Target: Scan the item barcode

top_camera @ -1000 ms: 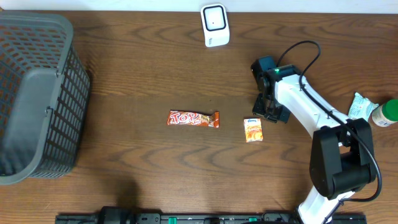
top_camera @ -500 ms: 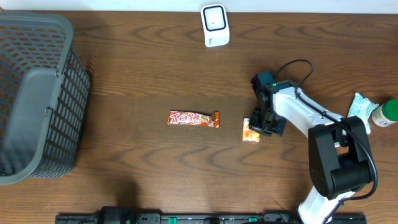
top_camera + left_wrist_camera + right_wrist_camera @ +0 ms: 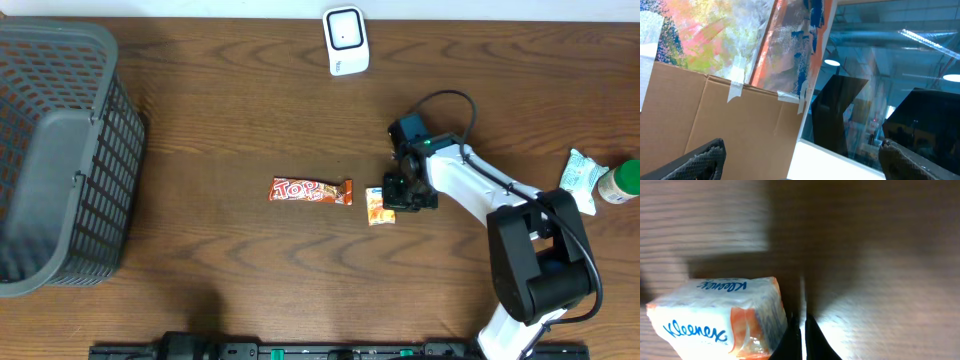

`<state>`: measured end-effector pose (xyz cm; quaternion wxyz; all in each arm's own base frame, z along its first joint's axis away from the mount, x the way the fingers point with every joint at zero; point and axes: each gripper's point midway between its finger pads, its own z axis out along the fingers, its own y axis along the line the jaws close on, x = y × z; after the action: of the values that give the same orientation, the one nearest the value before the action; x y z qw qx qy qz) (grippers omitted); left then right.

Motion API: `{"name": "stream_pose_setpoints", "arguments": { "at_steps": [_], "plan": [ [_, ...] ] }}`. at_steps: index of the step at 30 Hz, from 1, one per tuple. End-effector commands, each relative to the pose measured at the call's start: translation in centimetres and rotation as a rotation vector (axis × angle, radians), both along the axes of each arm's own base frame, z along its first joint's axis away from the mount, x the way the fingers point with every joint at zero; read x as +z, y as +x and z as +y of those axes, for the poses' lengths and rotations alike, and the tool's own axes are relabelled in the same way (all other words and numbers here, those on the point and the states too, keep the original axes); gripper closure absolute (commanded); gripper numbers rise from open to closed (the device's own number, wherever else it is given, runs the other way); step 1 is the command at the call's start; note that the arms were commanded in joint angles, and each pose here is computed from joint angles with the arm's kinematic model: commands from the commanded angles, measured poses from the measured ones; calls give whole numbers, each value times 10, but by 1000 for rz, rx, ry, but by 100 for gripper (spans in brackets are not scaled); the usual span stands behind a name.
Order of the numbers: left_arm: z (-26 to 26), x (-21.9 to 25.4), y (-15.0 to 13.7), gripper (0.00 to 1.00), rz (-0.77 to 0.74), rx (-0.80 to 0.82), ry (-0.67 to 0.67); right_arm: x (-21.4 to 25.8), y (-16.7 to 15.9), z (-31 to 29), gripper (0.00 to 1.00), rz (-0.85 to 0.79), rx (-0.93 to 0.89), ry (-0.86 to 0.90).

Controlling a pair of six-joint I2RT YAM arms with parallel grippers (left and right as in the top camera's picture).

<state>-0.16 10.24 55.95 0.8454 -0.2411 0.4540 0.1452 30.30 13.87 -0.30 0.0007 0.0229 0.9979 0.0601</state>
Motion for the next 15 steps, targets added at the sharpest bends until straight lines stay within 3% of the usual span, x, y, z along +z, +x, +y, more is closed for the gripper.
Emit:
{"name": "stream_pose_setpoints", "arguments": {
  "at_steps": [1,9,15],
  "plan": [
    [1,0,-4,2,-11,9,-10,0,-3,15,99,-29,186,38],
    [1,0,-4,2,-11,10,-9,10,-22,49,99,-30,525,255],
    [1,0,-4,2,-11,9,-10,28,-22,63,99,-36,591,336]
  ]
}}
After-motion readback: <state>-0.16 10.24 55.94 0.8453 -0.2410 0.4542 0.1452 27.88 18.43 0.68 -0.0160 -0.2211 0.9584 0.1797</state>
